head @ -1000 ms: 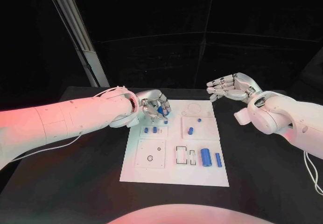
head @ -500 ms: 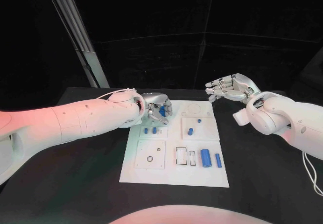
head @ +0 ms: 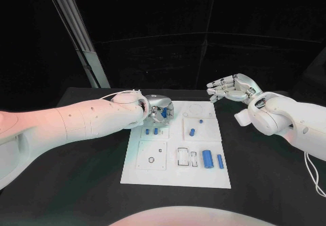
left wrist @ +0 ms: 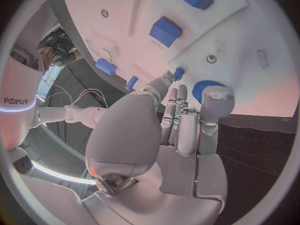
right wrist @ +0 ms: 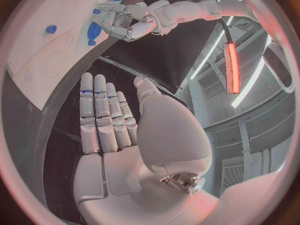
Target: Assemble the parts on the task board
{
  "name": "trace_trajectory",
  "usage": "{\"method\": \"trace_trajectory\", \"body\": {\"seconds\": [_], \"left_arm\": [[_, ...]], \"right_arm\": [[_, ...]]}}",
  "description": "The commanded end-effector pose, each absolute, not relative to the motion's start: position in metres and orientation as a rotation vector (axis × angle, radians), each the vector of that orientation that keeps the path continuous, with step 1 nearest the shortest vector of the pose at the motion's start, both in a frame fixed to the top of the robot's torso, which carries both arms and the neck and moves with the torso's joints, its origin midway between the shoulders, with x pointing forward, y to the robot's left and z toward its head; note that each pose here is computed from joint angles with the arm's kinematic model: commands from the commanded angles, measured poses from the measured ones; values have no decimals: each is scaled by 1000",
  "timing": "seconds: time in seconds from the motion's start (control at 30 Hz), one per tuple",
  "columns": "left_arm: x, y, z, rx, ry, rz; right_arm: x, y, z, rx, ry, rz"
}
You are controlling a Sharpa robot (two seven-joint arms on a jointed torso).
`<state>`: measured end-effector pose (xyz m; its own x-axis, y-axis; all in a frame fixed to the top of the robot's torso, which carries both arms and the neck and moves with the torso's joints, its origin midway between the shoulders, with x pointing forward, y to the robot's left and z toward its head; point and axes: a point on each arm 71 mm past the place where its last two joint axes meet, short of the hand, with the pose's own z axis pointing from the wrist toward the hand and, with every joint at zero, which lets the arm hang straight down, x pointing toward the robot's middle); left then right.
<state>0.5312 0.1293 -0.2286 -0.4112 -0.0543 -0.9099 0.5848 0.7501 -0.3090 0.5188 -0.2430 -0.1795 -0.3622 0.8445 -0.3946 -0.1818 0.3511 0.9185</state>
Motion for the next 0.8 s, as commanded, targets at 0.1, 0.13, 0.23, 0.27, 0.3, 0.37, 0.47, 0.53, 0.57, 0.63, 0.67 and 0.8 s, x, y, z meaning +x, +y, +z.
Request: {"method": "trace_trajectory", "body": {"seconds": [0.1, 0.13, 0.23, 0.27, 0.3, 0.37, 0.47, 0.53, 0.57, 0.63, 0.67, 0.8], "left_arm": [[532, 130, -232, 434, 1923, -680], [532, 130, -233, 433, 1926, -676], [533, 131, -233, 431, 1932, -667], [533, 131, -233, 431, 1934, -664], [533, 132, -233, 430, 1936, -663], [533, 132, -234, 430, 1939, -660], [533, 131, -234, 431, 1943, -658], [533, 130, -234, 432, 1946, -656], [533, 130, -234, 432, 1949, -655], [533, 129, -235, 433, 1954, -653], [533, 129, -235, 434, 1956, -653], [532, 128, -235, 439, 1964, -654]], "right_arm": [[519, -242, -178, 610, 1565, 1242], [519, -242, -178, 610, 1565, 1242], [519, -242, -178, 610, 1566, 1242], [519, -242, -178, 610, 1566, 1242], [519, -242, -178, 610, 1566, 1242], [519, -241, -178, 610, 1566, 1243], [519, -241, -178, 609, 1566, 1244], [519, -241, -178, 609, 1566, 1245], [519, -240, -178, 609, 1566, 1245], [519, -240, -178, 609, 1566, 1245], [519, -240, -178, 609, 1566, 1245], [519, -240, -178, 608, 1566, 1246]]}}
